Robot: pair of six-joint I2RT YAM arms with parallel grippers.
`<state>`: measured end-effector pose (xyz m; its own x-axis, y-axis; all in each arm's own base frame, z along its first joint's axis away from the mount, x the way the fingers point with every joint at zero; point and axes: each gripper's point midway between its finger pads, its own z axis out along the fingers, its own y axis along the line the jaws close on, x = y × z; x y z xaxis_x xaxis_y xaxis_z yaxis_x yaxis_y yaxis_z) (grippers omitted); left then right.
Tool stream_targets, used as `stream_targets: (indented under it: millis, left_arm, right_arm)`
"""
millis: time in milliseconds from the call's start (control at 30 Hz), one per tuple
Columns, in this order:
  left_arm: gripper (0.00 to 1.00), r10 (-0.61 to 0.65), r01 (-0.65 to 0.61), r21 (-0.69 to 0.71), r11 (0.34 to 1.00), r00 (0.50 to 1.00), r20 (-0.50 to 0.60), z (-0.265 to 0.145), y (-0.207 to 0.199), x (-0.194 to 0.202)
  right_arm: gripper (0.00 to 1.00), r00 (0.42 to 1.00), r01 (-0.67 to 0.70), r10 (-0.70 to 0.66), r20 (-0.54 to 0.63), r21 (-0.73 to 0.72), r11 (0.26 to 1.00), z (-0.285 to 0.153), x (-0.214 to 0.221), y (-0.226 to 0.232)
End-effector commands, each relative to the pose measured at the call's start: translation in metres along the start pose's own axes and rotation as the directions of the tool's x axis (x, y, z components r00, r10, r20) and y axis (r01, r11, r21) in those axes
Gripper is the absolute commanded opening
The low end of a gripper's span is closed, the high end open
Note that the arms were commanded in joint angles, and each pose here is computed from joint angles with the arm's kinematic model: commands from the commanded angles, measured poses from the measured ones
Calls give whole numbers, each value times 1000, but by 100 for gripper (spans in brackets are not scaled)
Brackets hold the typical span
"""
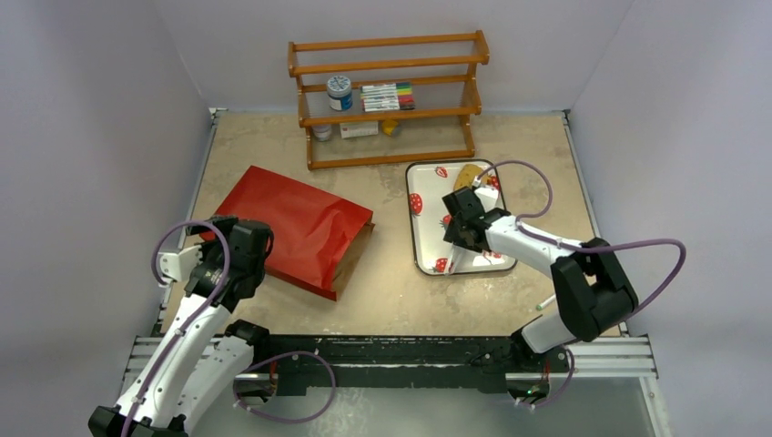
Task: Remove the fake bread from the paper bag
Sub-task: Place the fake bread in the container.
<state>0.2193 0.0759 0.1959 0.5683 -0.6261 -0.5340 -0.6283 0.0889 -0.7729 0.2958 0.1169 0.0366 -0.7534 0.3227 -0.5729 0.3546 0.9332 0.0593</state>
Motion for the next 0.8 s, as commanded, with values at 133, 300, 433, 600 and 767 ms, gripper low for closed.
stream_targets:
  millis: [133, 300, 433, 600, 767]
  left_arm:
    - [91, -47, 47, 21, 999, 998, 27, -4, -13, -17]
    - [91, -51, 50, 22, 999, 998, 25, -5, -13, -17]
    - [91, -52, 52, 21, 998, 998, 24, -4, -11, -17]
    - [91, -53, 53, 24, 998, 998, 20, -4, -11, -16]
    - [91, -49, 48, 32, 998, 998, 28, -5, -14, -19]
  right_arm:
    - [55, 998, -52, 54, 17, -64, 997, -20, -3, 0]
    - [52, 998, -52, 56, 42, -82, 995, -27, -6, -3]
    - [52, 998, -58, 60, 23, -87, 995, -26, 4, -7]
    - [53, 999, -34, 32, -18, -74, 997, -8, 16, -2]
    - [52, 999, -40, 38, -29, -74, 996, -3, 19, 0]
